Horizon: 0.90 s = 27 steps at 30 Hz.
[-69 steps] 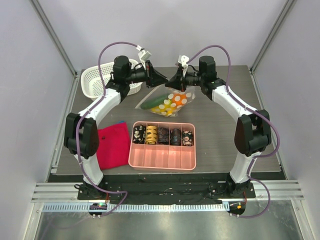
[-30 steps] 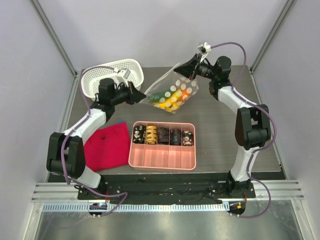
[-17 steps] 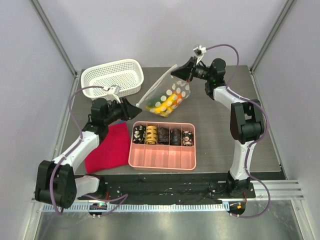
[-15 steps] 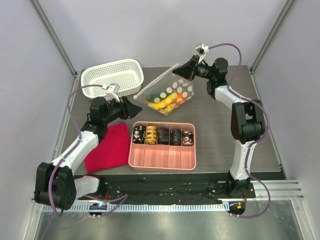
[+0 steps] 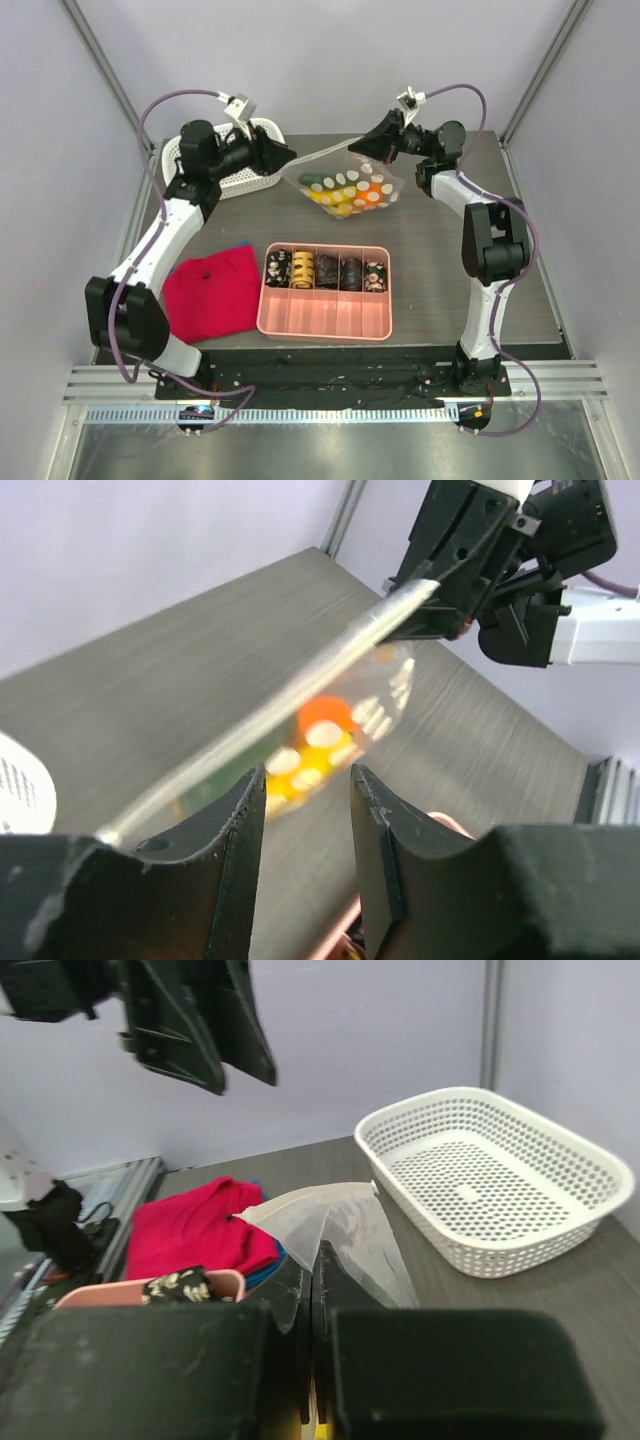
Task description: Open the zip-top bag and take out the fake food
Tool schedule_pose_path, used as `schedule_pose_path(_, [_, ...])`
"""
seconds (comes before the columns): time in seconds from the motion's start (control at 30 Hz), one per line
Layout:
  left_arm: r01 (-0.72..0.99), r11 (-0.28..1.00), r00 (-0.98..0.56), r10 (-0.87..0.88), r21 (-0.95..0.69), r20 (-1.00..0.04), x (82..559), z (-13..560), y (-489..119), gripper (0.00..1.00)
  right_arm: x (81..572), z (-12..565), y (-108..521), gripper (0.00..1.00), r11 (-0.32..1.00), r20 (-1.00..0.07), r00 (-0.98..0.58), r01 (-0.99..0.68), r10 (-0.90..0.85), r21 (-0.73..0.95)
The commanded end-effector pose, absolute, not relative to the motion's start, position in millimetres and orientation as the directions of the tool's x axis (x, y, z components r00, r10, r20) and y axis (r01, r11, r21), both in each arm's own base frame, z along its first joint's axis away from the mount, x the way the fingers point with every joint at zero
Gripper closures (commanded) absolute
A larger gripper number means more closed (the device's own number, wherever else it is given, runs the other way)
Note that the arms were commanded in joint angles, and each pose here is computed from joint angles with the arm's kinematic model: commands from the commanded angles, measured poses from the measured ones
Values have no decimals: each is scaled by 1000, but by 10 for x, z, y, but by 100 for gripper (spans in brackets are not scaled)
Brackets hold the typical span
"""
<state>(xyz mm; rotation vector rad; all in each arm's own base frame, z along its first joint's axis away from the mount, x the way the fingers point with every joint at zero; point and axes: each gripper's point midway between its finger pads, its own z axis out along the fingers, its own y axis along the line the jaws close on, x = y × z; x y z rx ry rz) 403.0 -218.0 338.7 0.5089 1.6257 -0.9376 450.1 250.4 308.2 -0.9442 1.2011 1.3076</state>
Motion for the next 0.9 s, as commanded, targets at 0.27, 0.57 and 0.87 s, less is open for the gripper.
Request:
schedule_pose_path(0.27, [866,485,-159,34,-123,-987,4305,3169,-2580,56,4189,3385,2528,99,-71,-970,-53,-997,238,37])
schedule_pose_path(0.57, [857,496,-199,65,-142,-978,4501,2935,-2706,59,4150,3439,2550,99,-79,-970,-52,-996,238,34])
schedule_pose_path(0.87, [840,518,-235,79,-162,-969,4688,2859,-2734,62,4113,3478,2558,99,-84,-971,-45,-996,235,26])
